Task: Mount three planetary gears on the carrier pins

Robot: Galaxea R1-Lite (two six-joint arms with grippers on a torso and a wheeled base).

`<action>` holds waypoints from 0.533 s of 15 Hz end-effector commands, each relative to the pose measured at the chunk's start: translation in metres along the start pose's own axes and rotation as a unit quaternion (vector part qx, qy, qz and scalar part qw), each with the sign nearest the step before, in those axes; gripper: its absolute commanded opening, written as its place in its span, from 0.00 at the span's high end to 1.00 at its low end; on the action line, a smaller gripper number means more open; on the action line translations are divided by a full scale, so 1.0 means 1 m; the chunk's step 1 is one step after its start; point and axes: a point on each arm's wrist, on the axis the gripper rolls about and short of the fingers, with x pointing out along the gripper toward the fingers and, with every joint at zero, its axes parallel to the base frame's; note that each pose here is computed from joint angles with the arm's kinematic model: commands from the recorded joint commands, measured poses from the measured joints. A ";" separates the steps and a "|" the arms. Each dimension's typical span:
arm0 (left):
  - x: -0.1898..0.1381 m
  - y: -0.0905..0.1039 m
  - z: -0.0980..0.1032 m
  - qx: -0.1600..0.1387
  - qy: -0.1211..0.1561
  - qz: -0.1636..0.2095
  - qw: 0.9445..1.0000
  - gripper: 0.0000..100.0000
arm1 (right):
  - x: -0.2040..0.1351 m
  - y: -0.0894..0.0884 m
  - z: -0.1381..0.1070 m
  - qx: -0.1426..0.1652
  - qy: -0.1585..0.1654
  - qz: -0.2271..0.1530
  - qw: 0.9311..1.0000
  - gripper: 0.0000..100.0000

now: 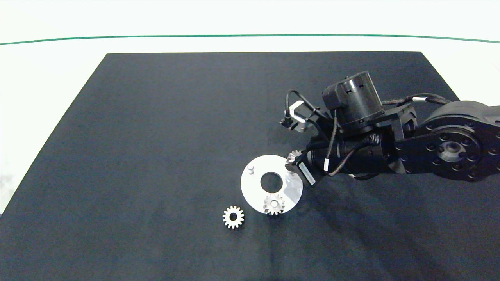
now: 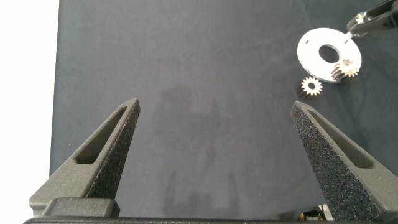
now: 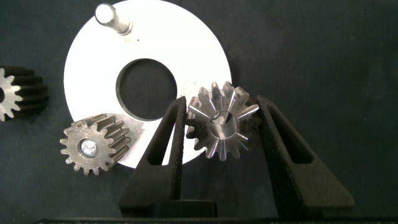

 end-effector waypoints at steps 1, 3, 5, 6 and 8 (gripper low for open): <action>0.000 0.000 0.000 0.000 0.002 0.000 1.000 0.00 | 0.005 0.002 -0.001 -0.002 0.006 0.002 1.000 0.96; 0.001 0.000 0.000 0.000 0.002 -0.001 1.000 0.00 | 0.011 0.003 -0.003 -0.002 0.011 0.003 1.000 0.96; 0.001 0.000 0.000 0.000 0.002 -0.001 1.000 0.00 | 0.014 0.003 -0.003 -0.003 0.014 0.004 1.000 0.96; 0.000 0.000 0.000 0.000 0.002 -0.001 1.000 0.00 | 0.015 0.004 -0.003 -0.003 0.015 0.004 1.000 0.96; 0.001 0.000 0.000 0.000 0.002 -0.001 1.000 0.00 | 0.015 0.004 -0.003 -0.003 0.015 0.005 1.000 0.96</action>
